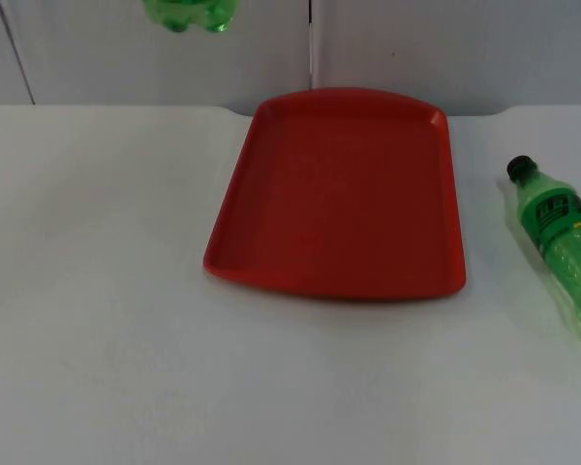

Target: Place the bottle upright on the tray.

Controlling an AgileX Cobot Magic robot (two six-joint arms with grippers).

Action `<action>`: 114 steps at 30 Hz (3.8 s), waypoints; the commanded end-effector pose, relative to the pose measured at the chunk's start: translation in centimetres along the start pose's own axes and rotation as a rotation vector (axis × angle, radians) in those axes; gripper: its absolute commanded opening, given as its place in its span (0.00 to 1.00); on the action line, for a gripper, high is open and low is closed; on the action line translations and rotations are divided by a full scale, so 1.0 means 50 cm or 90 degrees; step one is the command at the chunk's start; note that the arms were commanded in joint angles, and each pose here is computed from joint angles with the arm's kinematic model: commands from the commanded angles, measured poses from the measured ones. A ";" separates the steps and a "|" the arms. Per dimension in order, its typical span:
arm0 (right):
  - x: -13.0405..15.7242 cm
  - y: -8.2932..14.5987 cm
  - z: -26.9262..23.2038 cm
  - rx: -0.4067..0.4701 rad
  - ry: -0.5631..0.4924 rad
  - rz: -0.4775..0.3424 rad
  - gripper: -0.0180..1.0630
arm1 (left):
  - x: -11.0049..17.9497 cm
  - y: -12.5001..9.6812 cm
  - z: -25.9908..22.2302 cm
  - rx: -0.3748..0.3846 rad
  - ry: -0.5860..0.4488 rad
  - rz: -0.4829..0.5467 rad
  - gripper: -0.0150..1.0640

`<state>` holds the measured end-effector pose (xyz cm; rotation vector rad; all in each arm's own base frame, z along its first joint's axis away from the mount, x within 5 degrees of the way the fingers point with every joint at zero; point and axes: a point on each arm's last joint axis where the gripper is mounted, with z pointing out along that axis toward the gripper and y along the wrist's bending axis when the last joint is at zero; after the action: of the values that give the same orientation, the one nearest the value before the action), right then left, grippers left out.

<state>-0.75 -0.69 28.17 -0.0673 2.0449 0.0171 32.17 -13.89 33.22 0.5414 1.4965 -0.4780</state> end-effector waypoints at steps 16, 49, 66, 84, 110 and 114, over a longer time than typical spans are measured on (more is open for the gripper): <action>0.002 0.000 0.002 0.002 -0.002 -0.001 0.99 | 0.036 0.028 0.045 -0.057 -0.127 -0.027 0.01; 0.002 0.000 0.002 0.002 -0.002 -0.001 0.99 | 0.348 0.091 0.291 -0.036 -0.136 0.000 0.01; 0.002 0.000 0.002 0.002 -0.002 -0.001 0.99 | 0.467 0.115 0.382 -0.029 -0.153 -0.018 0.01; 0.002 0.000 0.002 0.002 -0.002 -0.001 0.99 | 0.552 0.113 0.377 -0.037 -0.112 -0.037 0.01; 0.002 0.000 0.002 0.002 -0.002 -0.001 0.99 | 0.550 0.107 0.377 -0.018 -0.112 -0.022 0.99; 0.002 0.000 0.002 0.002 -0.002 -0.001 0.99 | 0.549 0.107 0.377 -0.017 -0.116 -0.023 0.99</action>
<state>-0.75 -0.69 28.17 -0.0673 2.0449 0.0171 51.16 -19.93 5.82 0.4370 1.3555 -0.5086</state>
